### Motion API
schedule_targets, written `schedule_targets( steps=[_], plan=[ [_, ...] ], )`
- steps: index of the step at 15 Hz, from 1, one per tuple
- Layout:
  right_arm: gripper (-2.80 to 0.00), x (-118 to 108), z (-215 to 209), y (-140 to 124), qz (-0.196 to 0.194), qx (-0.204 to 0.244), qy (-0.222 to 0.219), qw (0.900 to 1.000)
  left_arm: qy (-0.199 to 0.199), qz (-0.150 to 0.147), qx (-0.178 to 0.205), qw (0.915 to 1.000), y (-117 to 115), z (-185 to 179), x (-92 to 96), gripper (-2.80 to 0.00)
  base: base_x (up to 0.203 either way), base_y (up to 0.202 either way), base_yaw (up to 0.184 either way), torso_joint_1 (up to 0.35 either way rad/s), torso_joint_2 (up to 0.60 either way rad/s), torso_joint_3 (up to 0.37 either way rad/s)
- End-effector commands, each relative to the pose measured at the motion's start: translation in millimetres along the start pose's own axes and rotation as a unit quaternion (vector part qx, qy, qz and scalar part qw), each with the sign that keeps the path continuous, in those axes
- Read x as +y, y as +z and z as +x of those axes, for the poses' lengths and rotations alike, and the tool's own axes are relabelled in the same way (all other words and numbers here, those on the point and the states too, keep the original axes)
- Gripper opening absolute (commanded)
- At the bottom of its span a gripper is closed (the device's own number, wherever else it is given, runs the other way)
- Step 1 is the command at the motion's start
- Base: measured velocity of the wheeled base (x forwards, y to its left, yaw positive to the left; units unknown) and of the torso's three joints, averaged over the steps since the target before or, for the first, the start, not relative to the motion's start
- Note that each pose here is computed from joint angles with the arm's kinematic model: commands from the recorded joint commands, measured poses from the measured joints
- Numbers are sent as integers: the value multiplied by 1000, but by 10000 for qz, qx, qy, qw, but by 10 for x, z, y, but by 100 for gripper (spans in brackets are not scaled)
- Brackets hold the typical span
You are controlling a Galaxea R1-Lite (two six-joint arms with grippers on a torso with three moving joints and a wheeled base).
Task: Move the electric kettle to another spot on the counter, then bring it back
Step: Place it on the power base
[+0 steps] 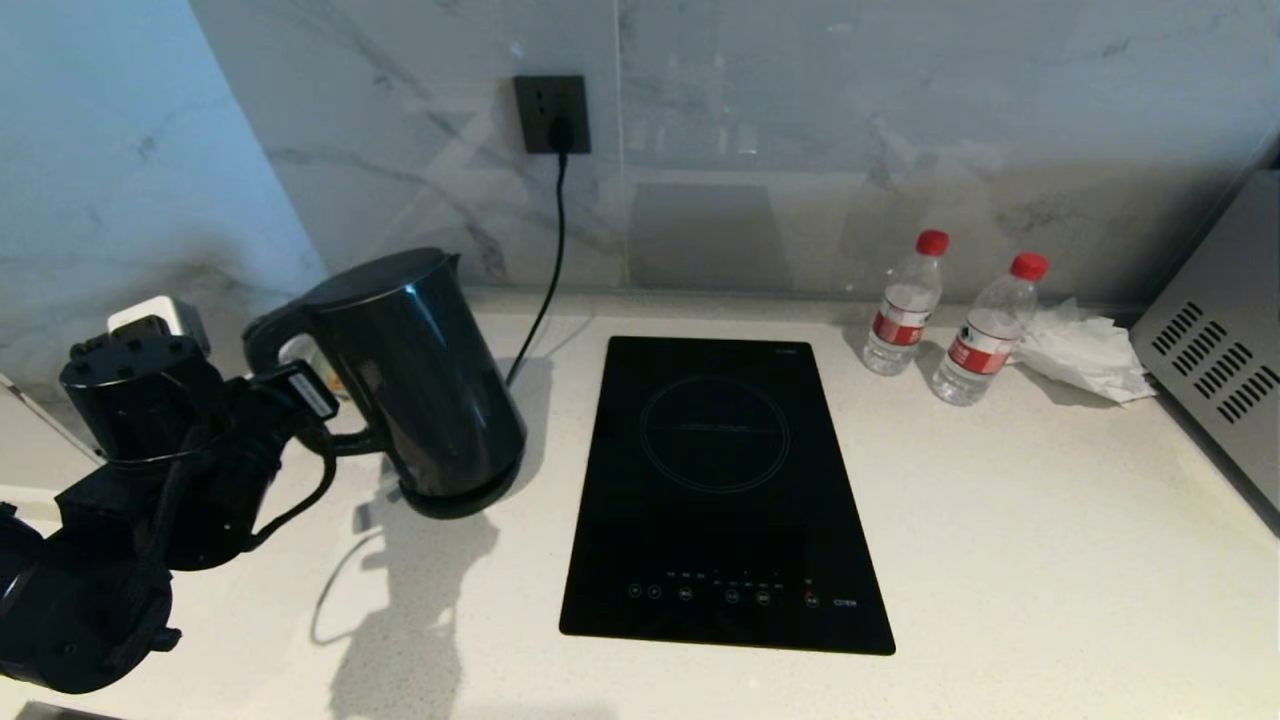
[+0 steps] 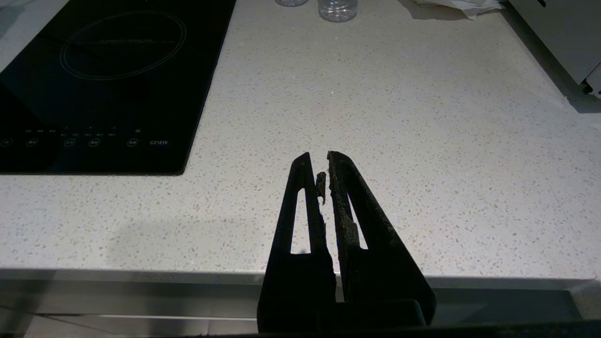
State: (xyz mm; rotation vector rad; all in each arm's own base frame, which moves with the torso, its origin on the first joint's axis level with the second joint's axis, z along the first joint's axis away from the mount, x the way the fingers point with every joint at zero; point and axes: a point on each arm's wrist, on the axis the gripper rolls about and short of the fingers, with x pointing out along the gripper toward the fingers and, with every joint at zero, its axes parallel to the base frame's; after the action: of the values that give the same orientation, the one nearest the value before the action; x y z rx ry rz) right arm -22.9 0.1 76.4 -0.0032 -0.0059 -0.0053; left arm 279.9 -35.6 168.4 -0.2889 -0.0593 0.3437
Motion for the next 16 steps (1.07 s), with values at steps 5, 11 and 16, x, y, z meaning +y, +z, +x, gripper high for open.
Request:
schedule_targets(
  steps=[5, 11, 16],
  plan=[
    [-280, 0, 1, -4, 1, 5, 2, 10000, -443, -7, 134, 9989, -100, -161, 16, -280, 0, 0, 0, 0, 0, 0],
    [-280, 0, 0, 0, 1, -1, -4, 10000, -450, -39, 59, 9990, -56, -181, 25, -280, 0, 0, 0, 0, 0, 0],
    [-280, 0, 0, 0, 1, -1, 3, 10000, -372, 20, 41, 9993, -58, -163, 21, -280, 0, 0, 0, 0, 0, 0]
  ],
)
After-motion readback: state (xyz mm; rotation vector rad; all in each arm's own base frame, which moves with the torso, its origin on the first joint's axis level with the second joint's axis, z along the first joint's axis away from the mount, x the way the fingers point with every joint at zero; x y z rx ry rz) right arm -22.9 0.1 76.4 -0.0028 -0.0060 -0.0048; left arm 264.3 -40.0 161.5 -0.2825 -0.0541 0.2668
